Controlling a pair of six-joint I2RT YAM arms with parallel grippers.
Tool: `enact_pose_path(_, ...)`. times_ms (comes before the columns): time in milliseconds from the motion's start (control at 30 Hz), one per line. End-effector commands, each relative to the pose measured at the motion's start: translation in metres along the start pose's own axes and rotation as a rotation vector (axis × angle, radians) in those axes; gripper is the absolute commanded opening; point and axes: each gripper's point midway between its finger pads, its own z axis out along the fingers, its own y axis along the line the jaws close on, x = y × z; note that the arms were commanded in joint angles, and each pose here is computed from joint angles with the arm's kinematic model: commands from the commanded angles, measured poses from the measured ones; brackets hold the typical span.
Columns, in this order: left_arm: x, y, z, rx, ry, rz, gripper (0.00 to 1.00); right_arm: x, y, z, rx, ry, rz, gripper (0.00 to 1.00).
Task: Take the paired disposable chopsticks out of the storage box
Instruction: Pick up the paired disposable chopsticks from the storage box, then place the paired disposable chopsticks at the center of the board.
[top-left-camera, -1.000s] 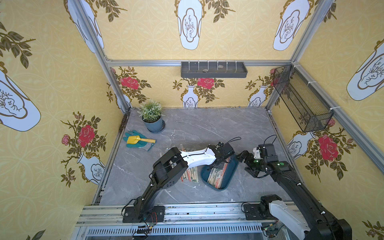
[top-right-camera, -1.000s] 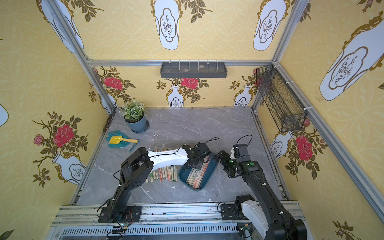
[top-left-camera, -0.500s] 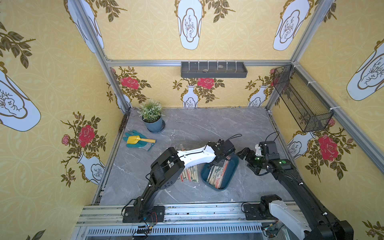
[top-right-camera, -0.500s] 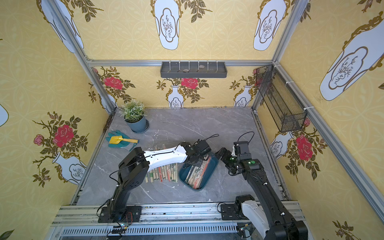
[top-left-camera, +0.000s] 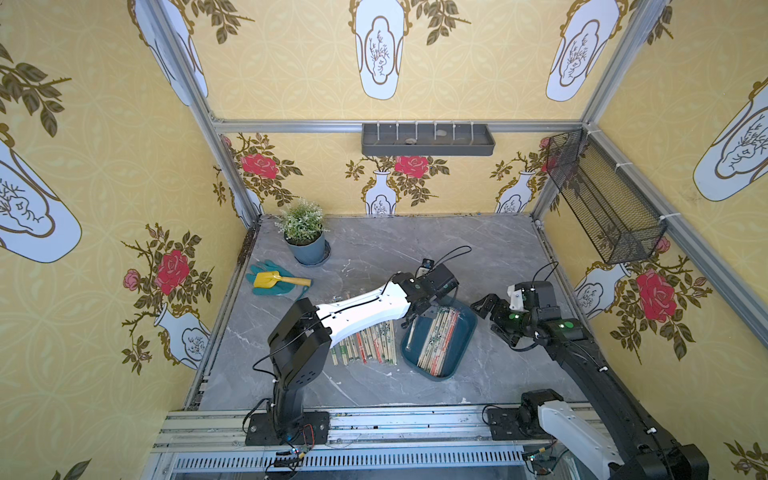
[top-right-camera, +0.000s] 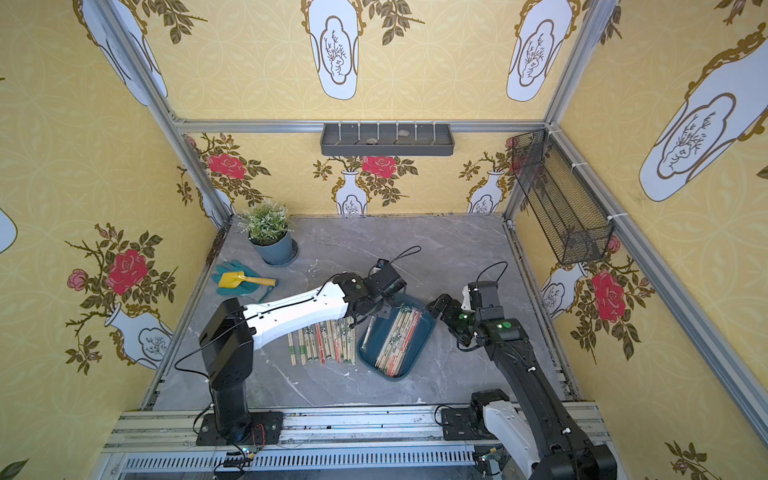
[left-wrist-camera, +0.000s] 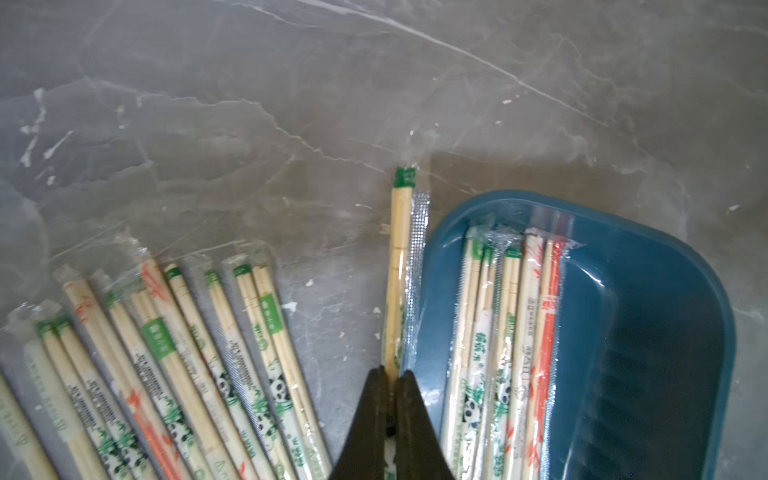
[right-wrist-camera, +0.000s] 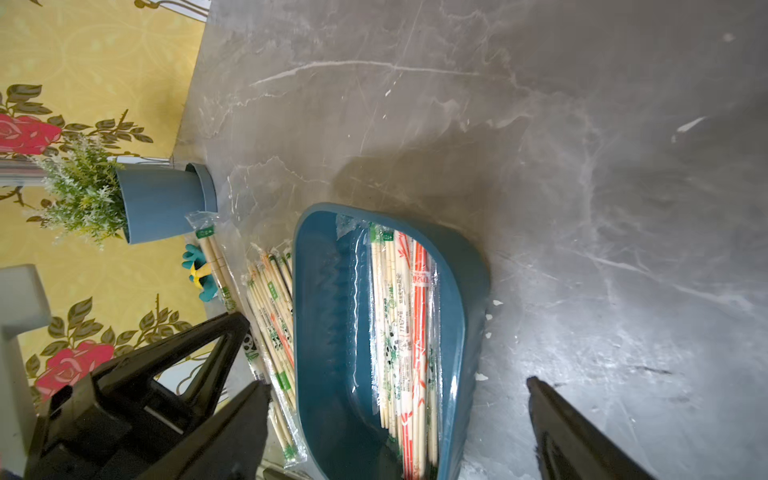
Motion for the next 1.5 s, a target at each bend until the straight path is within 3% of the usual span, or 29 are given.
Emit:
enact_pose_path(0,0.001,0.028,-0.004,-0.049,-0.02,-0.072,0.0,-0.003,0.02,-0.002,-0.081,-0.002,-0.036,0.97)
enact_pose_path(400,0.046,0.151,0.0,-0.187,0.009,-0.366,0.0,0.039,0.036,0.027,-0.055,0.076,-0.092,0.97)
enact_pose_path(667,0.084,0.206,0.011,-0.278,0.054,-0.499,0.0,0.071,0.041,0.048,-0.009,0.125,-0.124,0.98)
enact_pose_path(1133,0.101,0.248,0.024,-0.345,0.078,-0.546,0.0,0.073,0.043,0.049,0.012,0.122,-0.134,0.98)
enact_pose_path(1467,0.097,0.248,0.042,-0.329,0.102,-0.51,0.02,0.071,0.045,0.048,0.018,0.116,-0.141,0.98)
